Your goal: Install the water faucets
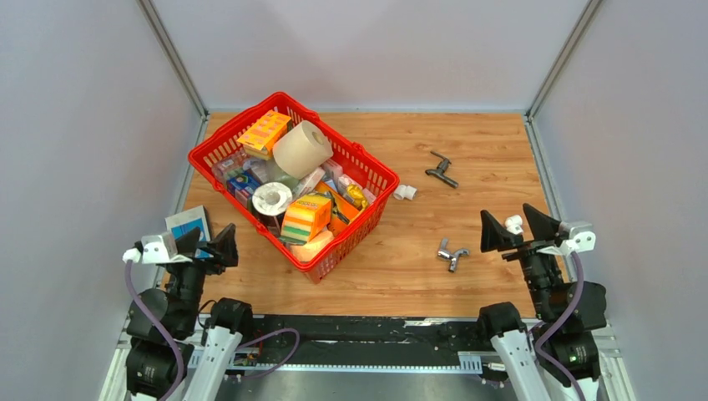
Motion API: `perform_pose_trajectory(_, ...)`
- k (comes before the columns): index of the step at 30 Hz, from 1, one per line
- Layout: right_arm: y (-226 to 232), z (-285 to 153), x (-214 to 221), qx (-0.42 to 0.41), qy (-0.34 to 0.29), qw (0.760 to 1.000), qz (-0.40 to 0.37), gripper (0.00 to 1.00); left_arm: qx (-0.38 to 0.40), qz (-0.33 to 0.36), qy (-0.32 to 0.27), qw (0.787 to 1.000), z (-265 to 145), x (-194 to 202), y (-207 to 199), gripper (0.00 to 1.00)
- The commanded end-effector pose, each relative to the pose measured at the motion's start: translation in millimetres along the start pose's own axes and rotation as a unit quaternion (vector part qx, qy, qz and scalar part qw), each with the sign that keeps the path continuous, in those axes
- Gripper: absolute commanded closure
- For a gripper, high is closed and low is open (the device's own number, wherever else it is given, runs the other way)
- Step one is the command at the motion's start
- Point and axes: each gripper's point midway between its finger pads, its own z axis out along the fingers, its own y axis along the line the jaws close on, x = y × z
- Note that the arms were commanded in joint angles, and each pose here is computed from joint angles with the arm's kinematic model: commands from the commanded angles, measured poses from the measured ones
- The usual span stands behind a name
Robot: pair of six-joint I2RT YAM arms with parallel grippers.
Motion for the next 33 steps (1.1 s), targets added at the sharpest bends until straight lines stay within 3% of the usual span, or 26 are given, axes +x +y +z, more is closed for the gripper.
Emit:
perform_pose_trajectory(1, 11, 4, -7, -0.023, 0.007, 1.000, 0.017, 0.00, 0.037, -0.016, 0.020, 0.999, 8, -11, -22, 0.11)
perform_pose_trajectory(6, 21, 18, 6, -0.050, 0.040, 0.998, 0.021, 0.00, 0.052, -0.020, 0.114, 0.992, 28, -9, -43, 0.11)
perform_pose_trajectory(11, 27, 28, 29, -0.066, 0.083, 0.994, 0.033, 0.00, 0.084, -0.042, 0.253, 0.963, 50, 15, -73, 0.11)
perform_pose_trajectory(16, 30, 32, 44, -0.077, 0.100, 0.991, 0.044, 0.00, 0.147, -0.107, 0.288, 0.940, 58, -1, -114, 0.11)
perform_pose_trajectory(22, 31, 38, 61, -0.080, 0.128, 0.987, 0.049, 0.00, 0.211, -0.147, 0.279, 0.925, 60, -16, -162, 0.11)
perform_pose_trajectory(25, 32, 39, 64, -0.082, 0.132, 0.987, 0.051, 0.00, 0.266, -0.134, 0.307, 0.904, 48, -4, -207, 0.11)
perform_pose_trajectory(33, 26, 35, 60, -0.068, 0.121, 0.990, 0.039, 0.00, 0.330, -0.025, 0.360, 0.872, 18, 42, -297, 0.11)
